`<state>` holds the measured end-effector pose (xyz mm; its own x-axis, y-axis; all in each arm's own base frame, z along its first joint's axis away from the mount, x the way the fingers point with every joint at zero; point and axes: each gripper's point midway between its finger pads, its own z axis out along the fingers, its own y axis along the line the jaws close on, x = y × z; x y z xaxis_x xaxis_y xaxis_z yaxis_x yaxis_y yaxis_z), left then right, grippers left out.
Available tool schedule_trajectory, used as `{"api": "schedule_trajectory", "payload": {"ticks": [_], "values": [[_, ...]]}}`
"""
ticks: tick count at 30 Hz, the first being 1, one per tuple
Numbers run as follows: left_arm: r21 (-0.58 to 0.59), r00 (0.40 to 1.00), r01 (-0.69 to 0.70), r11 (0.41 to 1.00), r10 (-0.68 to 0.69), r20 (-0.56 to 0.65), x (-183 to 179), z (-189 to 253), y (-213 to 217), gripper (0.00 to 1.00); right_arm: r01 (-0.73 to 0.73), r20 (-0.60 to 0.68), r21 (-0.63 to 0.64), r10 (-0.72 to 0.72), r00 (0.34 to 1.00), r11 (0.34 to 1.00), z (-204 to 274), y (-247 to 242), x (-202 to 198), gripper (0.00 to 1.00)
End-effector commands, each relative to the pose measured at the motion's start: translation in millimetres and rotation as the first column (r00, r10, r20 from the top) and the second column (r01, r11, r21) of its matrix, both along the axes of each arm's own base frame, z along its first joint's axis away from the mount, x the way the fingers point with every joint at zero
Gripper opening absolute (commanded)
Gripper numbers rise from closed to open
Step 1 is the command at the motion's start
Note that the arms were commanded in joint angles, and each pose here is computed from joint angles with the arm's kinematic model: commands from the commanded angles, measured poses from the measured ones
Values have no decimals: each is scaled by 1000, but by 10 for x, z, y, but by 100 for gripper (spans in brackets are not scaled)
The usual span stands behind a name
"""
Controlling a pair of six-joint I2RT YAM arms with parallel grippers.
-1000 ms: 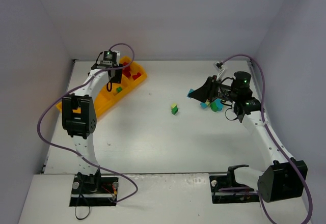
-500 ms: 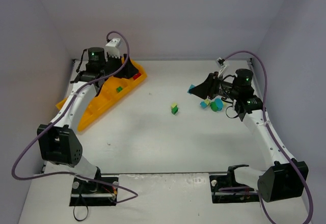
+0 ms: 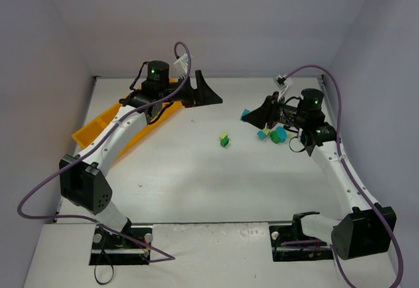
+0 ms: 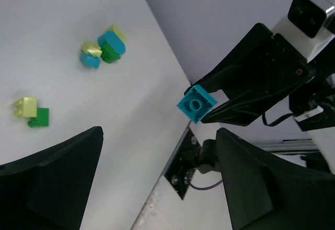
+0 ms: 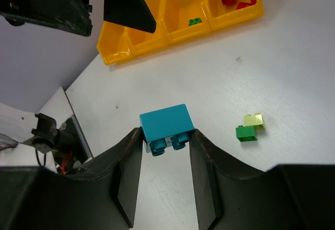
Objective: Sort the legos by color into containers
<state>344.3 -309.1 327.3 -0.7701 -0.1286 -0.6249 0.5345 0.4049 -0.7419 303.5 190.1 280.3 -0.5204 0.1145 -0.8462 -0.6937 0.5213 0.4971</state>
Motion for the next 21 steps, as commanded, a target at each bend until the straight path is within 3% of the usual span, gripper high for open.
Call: {"api": "schedule_trajectory", "payload": {"ticks": [1, 12, 21], "values": [[-121, 990, -31, 992, 14, -139, -85, 383, -56, 82, -33, 238, -46, 43, 970, 998, 358, 89, 21, 0], [-147, 940, 23, 989, -72, -333, -397, 390, -306, 82, 48, 549, -256, 105, 829, 966, 435, 275, 50, 0], [-127, 916, 89, 988, -131, -378, -509, 290, -474, 79, 106, 623, -278, 95, 777, 955, 516, 312, 88, 2]]}}
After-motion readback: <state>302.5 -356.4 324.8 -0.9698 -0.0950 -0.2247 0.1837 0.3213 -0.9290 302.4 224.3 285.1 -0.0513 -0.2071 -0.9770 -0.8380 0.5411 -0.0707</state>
